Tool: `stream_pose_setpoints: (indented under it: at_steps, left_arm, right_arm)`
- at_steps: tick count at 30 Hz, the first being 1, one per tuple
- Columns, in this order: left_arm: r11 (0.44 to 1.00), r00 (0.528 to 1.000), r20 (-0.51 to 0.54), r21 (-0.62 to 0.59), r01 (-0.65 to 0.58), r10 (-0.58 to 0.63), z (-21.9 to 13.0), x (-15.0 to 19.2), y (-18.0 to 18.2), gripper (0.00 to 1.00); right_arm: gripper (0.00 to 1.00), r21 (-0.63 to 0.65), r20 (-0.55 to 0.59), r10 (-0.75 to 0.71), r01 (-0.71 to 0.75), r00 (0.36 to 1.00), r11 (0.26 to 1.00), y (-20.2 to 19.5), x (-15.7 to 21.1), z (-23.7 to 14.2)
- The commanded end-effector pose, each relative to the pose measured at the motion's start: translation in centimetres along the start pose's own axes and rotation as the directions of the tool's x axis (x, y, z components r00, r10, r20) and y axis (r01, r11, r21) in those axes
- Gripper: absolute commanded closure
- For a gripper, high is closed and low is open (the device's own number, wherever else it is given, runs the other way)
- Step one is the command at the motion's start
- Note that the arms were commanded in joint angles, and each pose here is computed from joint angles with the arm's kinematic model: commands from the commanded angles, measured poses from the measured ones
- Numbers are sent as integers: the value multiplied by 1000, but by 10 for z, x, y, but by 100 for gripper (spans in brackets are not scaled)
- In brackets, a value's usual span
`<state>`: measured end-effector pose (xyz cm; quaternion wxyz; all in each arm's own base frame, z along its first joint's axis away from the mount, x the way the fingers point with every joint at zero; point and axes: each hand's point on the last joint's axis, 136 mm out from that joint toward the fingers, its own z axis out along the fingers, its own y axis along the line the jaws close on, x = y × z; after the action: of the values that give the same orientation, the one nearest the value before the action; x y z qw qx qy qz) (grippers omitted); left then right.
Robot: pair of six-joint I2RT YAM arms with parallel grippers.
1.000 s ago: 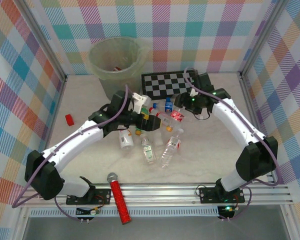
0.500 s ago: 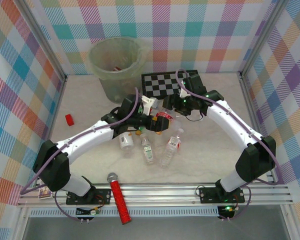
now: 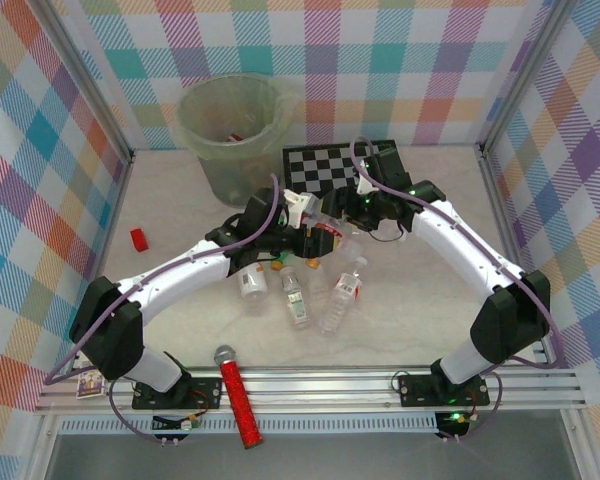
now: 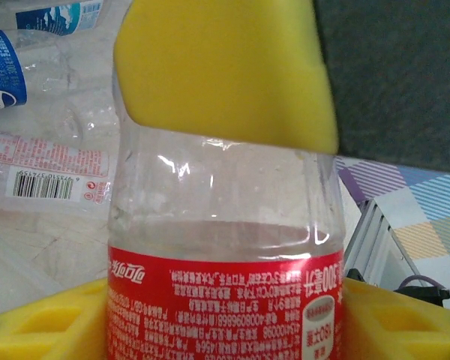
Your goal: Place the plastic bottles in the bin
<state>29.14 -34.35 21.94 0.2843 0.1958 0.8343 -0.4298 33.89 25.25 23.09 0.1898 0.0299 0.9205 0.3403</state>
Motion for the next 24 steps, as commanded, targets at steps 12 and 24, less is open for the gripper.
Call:
stream_pose_setpoints:
  at_steps: [12,24]
  left_arm:
    - [999,1000,12,-31,-29,29,3,-2,3,46]
    - [994,992,108,-91,-60,70,-46,-75,4,52]
  right_arm:
    - [1,53,131,52,-60,990,997,-8,-13,-54]
    - [1,166,234,96,-137,967,976,-56,4,-98]
